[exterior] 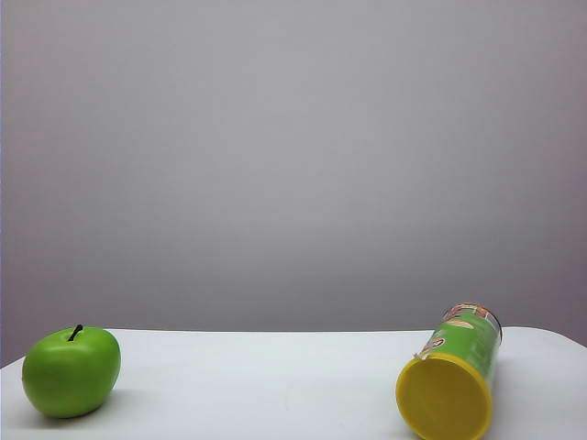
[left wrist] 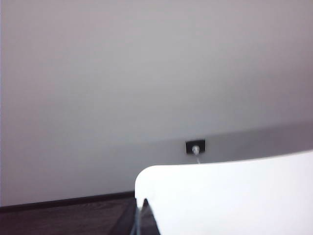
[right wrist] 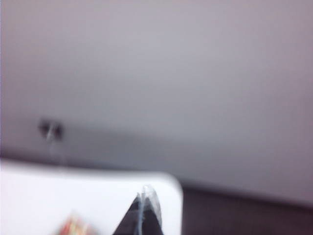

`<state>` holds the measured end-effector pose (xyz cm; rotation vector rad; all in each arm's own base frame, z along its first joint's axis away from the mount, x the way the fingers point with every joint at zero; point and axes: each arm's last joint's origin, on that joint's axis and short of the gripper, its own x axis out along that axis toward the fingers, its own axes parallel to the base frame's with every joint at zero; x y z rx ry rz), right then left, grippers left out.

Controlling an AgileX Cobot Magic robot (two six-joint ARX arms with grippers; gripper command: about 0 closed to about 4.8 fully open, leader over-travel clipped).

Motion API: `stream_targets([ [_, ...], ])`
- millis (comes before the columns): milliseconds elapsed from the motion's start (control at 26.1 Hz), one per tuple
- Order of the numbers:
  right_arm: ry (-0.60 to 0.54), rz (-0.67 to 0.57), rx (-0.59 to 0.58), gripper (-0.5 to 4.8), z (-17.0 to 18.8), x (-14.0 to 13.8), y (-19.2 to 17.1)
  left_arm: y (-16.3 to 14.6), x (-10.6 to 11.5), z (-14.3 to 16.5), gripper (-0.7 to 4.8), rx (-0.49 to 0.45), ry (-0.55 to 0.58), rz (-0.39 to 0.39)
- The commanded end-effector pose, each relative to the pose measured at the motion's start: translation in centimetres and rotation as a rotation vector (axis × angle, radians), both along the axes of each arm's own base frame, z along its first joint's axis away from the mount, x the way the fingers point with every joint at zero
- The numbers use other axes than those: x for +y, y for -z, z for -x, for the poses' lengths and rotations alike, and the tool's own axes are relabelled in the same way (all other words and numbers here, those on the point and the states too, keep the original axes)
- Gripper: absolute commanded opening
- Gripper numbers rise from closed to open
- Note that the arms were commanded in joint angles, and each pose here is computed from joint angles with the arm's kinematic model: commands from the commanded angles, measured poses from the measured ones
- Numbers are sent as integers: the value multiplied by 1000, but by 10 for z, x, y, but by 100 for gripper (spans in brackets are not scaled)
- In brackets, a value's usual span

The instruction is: Pick up the green bucket of chips from the desk, place it near the apple, and finally stand it up.

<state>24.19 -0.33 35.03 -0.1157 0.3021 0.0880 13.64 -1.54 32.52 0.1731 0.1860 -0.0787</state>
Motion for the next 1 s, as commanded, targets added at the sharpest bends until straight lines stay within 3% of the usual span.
stream_targets([
  [38,-159,35,253,-6,-42,3,9,-7,-7,-23,-4,113,153,-54],
  [153,-220,41,451,-6,-74,4,31,-15,-16,-59,-4,250,308,-42],
  [268,-242,13,569,-6,-87,5,58,-16,-23,-93,-4,297,414,-54],
  [498,-306,-53,765,-6,-96,10,95,2,-29,-139,-4,408,415,-45],
  [652,-325,-69,918,-6,-93,17,116,18,-39,-152,-4,460,442,-48],
  [805,-405,-18,970,-5,-88,34,142,25,-54,-158,-4,454,483,-63],
  [882,-477,46,946,46,-88,39,147,23,-60,-158,-4,432,503,-69],
  [997,-593,165,850,298,-92,45,146,20,-68,-158,-4,384,529,-80],
])
